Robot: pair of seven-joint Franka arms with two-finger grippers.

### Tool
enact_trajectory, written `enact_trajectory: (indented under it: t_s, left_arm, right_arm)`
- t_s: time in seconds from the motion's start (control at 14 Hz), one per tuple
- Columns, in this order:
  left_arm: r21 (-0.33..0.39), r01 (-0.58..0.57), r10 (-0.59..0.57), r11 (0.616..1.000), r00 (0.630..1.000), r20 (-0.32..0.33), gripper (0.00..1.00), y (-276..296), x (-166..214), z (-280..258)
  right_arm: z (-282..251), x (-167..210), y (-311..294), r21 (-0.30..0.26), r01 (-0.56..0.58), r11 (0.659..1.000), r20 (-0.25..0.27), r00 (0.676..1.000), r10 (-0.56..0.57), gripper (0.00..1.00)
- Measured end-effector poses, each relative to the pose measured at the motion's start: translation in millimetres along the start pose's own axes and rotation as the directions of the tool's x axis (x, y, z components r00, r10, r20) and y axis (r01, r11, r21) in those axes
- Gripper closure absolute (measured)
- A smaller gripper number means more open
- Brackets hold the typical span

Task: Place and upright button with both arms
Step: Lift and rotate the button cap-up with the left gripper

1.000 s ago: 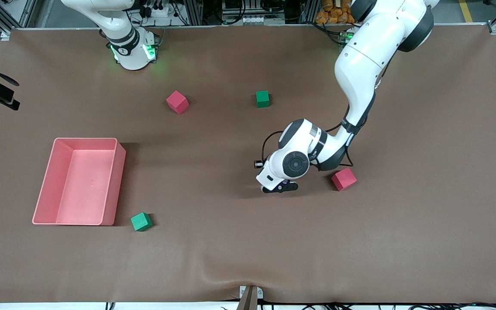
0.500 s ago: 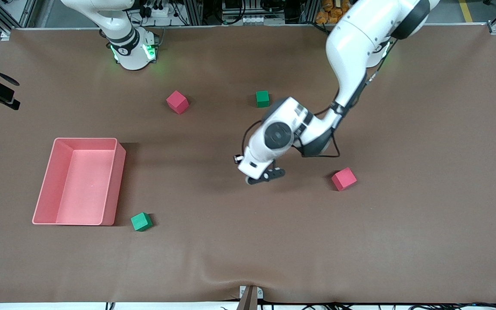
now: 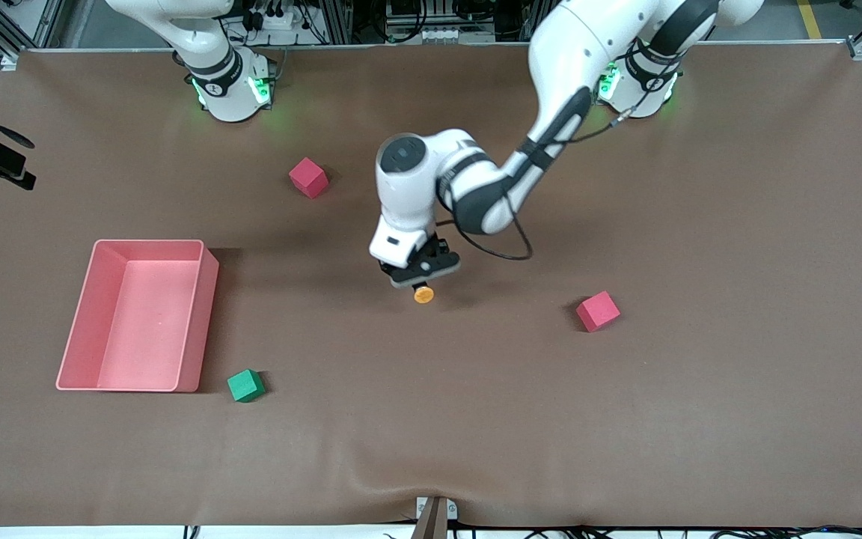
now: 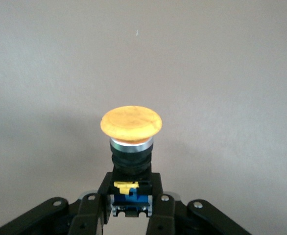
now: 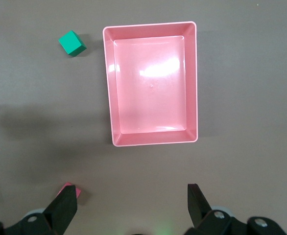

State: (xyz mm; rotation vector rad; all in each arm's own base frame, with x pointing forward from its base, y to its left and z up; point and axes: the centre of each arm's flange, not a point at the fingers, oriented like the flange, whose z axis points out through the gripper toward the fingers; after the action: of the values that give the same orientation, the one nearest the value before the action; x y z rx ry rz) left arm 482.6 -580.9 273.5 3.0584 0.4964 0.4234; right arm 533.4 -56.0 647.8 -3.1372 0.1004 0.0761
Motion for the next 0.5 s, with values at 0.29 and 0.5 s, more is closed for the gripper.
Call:
enact_trajectory:
  t_s: [0.29, 0.5]
  left_arm:
    - [0.010, -0.057, 0.057, 0.998, 0.960, -0.274, 0.67, 11, -40, 15]
    - [0.014, -0.111, 0.106, 0.994, 0.891, -0.442, 0.67, 8, -59, 51]
  right_arm:
    - [0, 0, 0, 0.001, 0.000, 1.000, 0.000, 1.000, 0.000, 0.00]
    - [0, 0, 0, 0.004, 0.000, 1.000, 0.000, 1.000, 0.000, 0.00]
